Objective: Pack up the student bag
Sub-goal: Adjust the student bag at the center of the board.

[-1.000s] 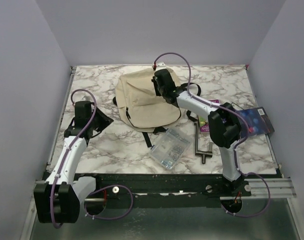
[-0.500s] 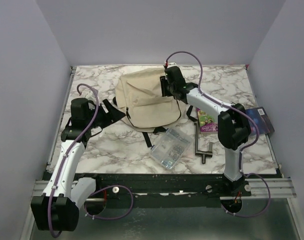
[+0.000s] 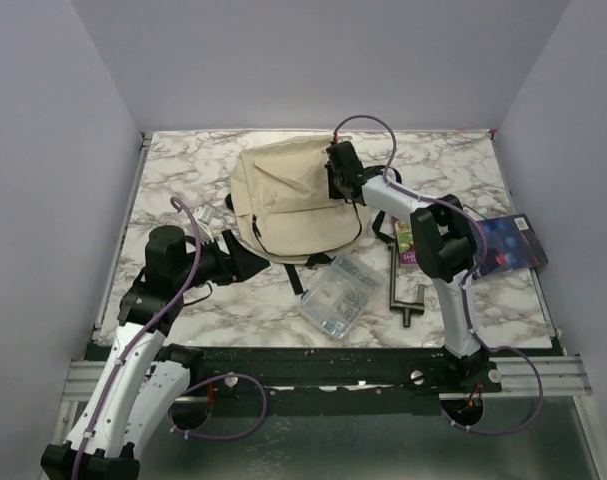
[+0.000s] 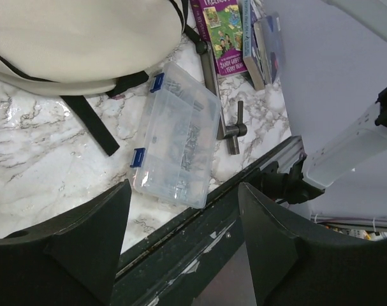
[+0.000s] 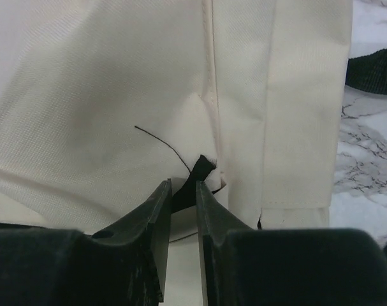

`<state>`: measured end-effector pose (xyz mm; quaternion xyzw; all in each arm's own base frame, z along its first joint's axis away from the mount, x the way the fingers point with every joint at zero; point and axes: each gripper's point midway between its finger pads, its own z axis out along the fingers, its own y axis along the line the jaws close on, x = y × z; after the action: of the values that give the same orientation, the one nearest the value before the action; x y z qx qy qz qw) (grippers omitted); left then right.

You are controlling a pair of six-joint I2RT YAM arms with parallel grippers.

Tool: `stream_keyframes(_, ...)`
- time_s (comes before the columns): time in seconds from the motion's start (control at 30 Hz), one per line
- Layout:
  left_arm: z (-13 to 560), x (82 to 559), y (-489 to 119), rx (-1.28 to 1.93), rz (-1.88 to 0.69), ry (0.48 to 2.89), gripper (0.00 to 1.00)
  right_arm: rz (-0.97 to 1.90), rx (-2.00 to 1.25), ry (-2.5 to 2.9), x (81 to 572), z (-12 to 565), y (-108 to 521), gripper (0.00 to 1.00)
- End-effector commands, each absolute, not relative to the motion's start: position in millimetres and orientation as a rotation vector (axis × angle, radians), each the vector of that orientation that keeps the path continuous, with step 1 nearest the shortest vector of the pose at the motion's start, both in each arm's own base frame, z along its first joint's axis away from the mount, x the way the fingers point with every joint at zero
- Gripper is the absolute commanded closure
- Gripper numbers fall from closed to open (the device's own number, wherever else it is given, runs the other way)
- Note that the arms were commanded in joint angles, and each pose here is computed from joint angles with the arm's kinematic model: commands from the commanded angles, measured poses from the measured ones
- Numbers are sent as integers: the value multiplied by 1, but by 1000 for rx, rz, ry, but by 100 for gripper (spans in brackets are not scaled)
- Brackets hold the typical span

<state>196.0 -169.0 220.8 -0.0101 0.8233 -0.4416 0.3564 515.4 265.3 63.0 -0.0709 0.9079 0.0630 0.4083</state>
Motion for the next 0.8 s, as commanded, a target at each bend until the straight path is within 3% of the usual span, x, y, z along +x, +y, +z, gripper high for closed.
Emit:
stream_keyframes(0.0,230,184,-164,11,-1104,2119,29,5,-146,2343,510,48,241,76)
stream_keyframes(0.1,232,183,-165,34,-1101,2117,27,94,-177,2322,506,78,251,66)
stream_keyframes(0.23,233,191,-166,79,-1080,2127,25,176,-115,2291,487,127,249,39)
stream_keyframes(0.3,234,196,-168,107,-1066,2136,24,230,-94,2298,471,143,248,31)
stream_keyframes(0.6,239,242,-194,248,-1008,2163,23,632,-3,2370,373,145,255,25)
stream_keyframes(0.77,250,260,-216,296,-1012,2159,22,655,246,2393,355,120,242,24)
